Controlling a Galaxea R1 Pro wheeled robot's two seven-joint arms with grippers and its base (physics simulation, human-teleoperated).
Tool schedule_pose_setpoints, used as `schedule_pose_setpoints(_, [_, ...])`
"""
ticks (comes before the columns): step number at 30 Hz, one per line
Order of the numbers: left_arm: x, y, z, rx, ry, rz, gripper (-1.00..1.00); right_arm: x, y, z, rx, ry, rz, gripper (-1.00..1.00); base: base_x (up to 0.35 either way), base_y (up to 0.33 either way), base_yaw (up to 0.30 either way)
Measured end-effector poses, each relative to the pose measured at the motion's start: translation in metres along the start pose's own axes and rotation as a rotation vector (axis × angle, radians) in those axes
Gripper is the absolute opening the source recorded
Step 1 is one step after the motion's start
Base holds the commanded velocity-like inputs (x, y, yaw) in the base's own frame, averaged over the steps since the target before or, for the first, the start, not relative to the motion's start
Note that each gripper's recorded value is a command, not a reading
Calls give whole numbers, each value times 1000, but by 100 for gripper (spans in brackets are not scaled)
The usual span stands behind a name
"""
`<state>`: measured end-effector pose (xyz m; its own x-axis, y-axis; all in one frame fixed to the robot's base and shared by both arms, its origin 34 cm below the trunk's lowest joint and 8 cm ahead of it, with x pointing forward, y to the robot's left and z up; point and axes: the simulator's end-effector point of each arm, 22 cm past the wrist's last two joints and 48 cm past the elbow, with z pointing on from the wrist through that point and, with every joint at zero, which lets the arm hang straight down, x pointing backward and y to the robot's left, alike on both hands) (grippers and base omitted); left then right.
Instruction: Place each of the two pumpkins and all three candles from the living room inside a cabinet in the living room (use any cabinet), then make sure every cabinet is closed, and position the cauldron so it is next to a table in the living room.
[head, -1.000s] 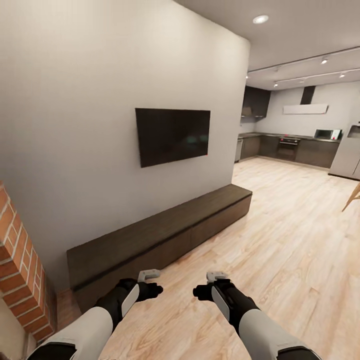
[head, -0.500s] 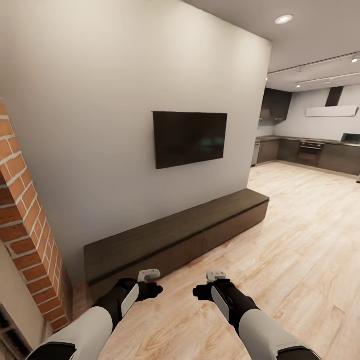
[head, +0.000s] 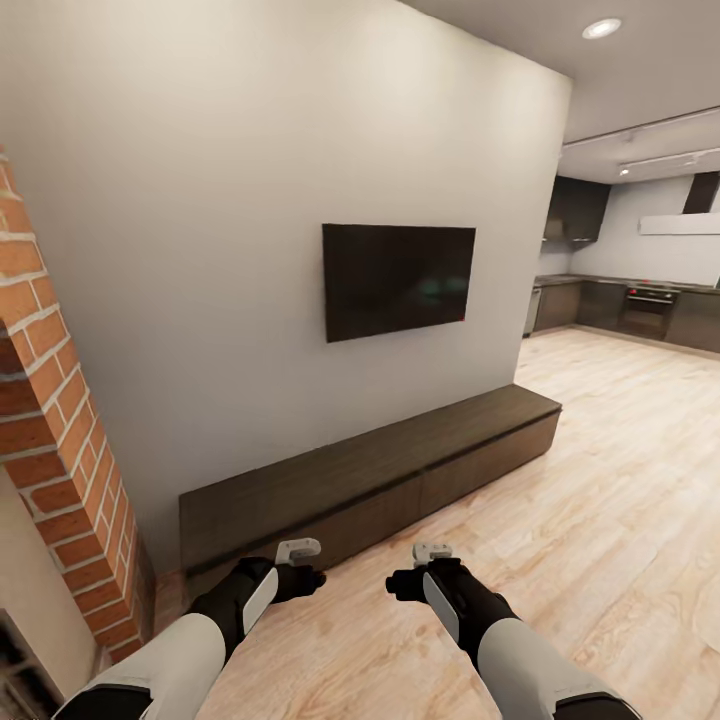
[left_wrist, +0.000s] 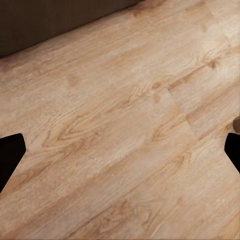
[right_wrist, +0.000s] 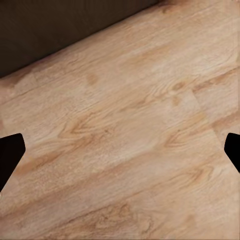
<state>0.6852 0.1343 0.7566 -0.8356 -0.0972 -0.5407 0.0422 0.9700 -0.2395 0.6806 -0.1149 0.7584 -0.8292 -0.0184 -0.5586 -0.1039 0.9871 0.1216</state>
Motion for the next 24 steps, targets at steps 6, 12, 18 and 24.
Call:
schedule_pose_setpoints(6, [-2,0,-1,0,-4,1,100,-1,0,-1,0,-3,-1,100,154,-122,263])
schedule_pose_setpoints(12, [-3,-1,-3,1,-7,1,100,-3,0,-3,0,-7,-1,100,149,-137,271])
schedule_pose_setpoints(18, [-5,-1,-4,1,-12,2,100,-4,1,-4,0,-10,-2,100,148,-139,271])
schedule_pose_setpoints(24, [-6,-2,-5,2,-16,3,100,-6,1,-5,0,-14,-2,100,142,-139,251])
